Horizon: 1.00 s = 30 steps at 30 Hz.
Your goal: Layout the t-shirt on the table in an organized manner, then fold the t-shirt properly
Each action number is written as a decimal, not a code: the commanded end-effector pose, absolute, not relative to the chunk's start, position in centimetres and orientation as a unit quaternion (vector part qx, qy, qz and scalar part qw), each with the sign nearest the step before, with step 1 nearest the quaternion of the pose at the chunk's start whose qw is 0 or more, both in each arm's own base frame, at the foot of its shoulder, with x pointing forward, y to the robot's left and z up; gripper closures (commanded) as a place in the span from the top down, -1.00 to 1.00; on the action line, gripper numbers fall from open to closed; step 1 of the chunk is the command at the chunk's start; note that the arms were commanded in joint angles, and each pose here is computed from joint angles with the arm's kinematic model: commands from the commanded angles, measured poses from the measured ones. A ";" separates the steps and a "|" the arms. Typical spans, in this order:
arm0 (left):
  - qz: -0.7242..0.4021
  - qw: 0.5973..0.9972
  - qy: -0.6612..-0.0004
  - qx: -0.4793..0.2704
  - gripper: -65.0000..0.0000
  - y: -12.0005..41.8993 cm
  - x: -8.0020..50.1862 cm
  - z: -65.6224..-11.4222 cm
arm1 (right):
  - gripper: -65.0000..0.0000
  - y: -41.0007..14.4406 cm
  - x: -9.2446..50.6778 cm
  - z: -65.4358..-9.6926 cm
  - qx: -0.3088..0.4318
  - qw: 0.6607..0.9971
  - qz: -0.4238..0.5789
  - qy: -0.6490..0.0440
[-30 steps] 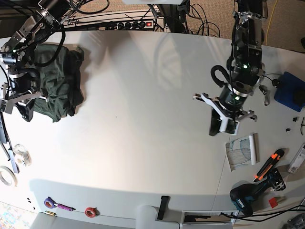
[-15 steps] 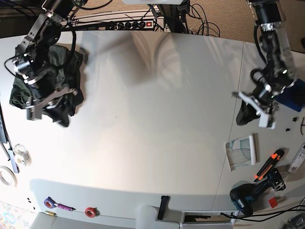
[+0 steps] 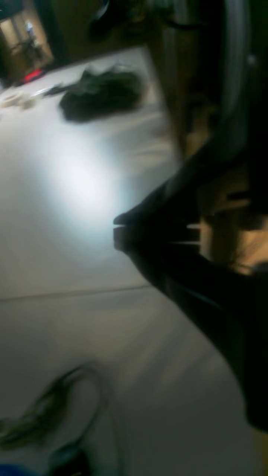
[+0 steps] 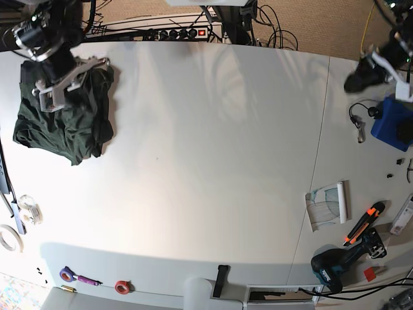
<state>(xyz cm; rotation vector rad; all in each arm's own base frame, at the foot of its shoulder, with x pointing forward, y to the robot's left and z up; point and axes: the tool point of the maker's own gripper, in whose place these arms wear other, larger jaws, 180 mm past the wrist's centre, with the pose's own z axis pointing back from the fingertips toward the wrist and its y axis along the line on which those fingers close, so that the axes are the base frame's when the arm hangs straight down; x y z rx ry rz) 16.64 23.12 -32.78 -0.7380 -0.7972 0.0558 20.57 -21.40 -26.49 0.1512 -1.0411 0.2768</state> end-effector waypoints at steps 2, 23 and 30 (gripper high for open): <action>0.016 0.870 -0.353 -0.344 -1.00 23.7 14.9 -32.9 | -1.00 -20.9 19.4 -26.6 0.085 0.860 0.135 -0.484; -0.078 0.914 -0.039 -0.397 -1.00 15.0 -2.1 -40.6 | -1.00 -17.2 3.2 -35.3 0.208 0.943 0.198 -0.165; -0.192 0.922 -0.037 -0.334 -1.00 13.5 -3.3 -44.5 | -1.00 -18.7 -1.5 -43.1 0.214 0.958 0.172 -0.078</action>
